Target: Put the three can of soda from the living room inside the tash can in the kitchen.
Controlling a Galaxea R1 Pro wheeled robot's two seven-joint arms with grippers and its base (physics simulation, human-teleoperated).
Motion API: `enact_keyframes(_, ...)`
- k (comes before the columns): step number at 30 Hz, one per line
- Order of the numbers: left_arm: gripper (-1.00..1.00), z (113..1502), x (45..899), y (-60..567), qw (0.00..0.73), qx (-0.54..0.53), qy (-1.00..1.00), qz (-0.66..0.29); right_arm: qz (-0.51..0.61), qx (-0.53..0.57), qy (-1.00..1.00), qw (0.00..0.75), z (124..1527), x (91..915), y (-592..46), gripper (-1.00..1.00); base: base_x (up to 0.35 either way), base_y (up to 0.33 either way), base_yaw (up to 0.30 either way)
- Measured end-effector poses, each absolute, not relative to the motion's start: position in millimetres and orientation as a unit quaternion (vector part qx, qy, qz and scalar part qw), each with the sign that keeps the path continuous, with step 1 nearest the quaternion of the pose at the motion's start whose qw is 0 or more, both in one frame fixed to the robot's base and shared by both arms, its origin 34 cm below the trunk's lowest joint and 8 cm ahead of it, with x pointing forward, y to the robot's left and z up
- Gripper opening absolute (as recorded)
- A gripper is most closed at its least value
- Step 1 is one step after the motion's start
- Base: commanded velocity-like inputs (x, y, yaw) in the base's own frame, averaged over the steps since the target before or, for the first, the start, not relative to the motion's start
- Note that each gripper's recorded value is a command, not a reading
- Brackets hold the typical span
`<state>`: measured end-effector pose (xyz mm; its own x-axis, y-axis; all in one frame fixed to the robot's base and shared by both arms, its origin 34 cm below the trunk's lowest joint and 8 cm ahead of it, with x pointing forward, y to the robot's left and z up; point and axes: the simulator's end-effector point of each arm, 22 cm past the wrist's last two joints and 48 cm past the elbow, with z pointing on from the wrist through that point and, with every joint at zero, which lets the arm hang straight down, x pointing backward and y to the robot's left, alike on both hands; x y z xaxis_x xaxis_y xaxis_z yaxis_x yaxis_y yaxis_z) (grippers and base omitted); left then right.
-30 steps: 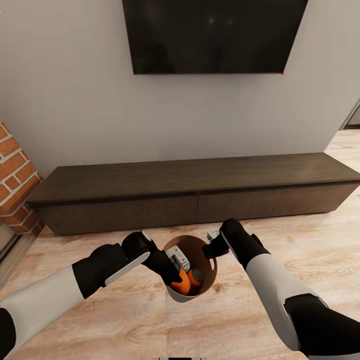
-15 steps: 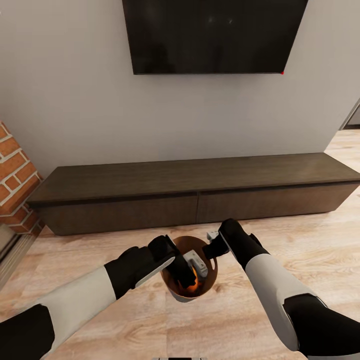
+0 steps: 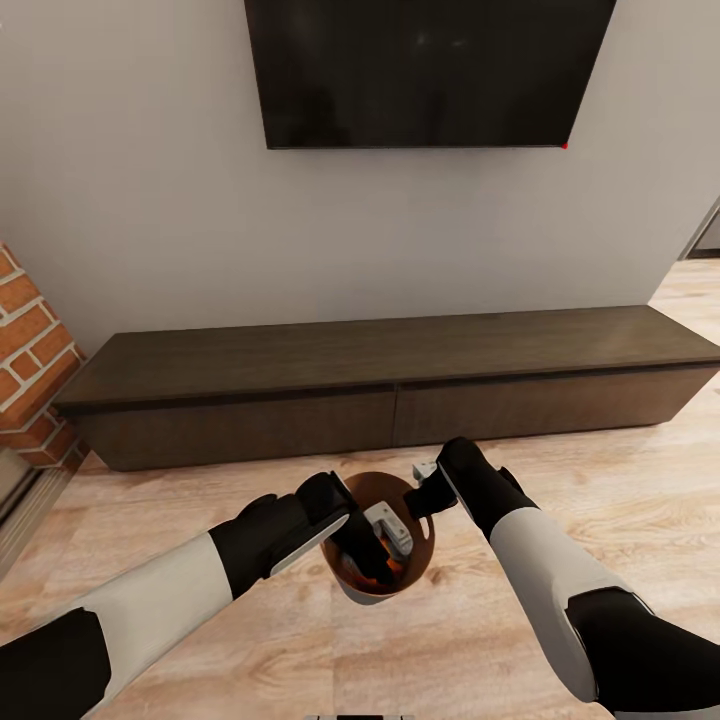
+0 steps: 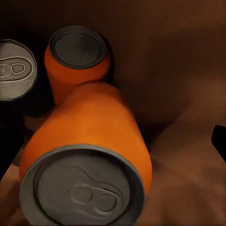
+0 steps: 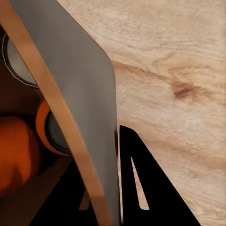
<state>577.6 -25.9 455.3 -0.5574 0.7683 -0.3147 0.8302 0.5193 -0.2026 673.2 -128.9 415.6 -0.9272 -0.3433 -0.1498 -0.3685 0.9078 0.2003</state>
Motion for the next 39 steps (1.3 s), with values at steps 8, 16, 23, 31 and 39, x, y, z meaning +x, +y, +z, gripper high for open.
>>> enact_keyframes(8, 1.0, 464, 580, -29, 0.104, 0.463, 0.863, -0.174, 0.113, -0.182, 0.975, 0.055, 415, 673, -130, -1.0, 0.0, 0.0, 0.0)
enact_keyframes(16, 1.0, 550, 639, 27, 0.225, 0.432, 0.853, -0.186, 0.113, -0.18, 0.976, 0.047, 411, 668, -132, -1.0, 0.0, 0.0, 0.0)
enact_keyframes(23, 1.0, 676, 718, 132, 0.381, 0.267, 0.85, -0.248, 0.107, -0.179, 0.977, 0.041, 407, 665, -136, -1.0, 0.0, 0.0, 0.0)
enact_keyframes(31, 1.0, 623, 707, 296, 0.486, 0.081, 0.846, -0.201, 0.109, -0.173, 0.978, 0.038, 405, 664, -140, -1.0, 0.0, 0.0, 0.0)
enact_keyframes(39, 1.0, 426, 613, 381, 0.473, 0.027, 0.878, -0.07, 0.086, -0.145, 0.985, 0.026, 403, 670, -189, -1.0, 0.0, 0.0, 0.0)
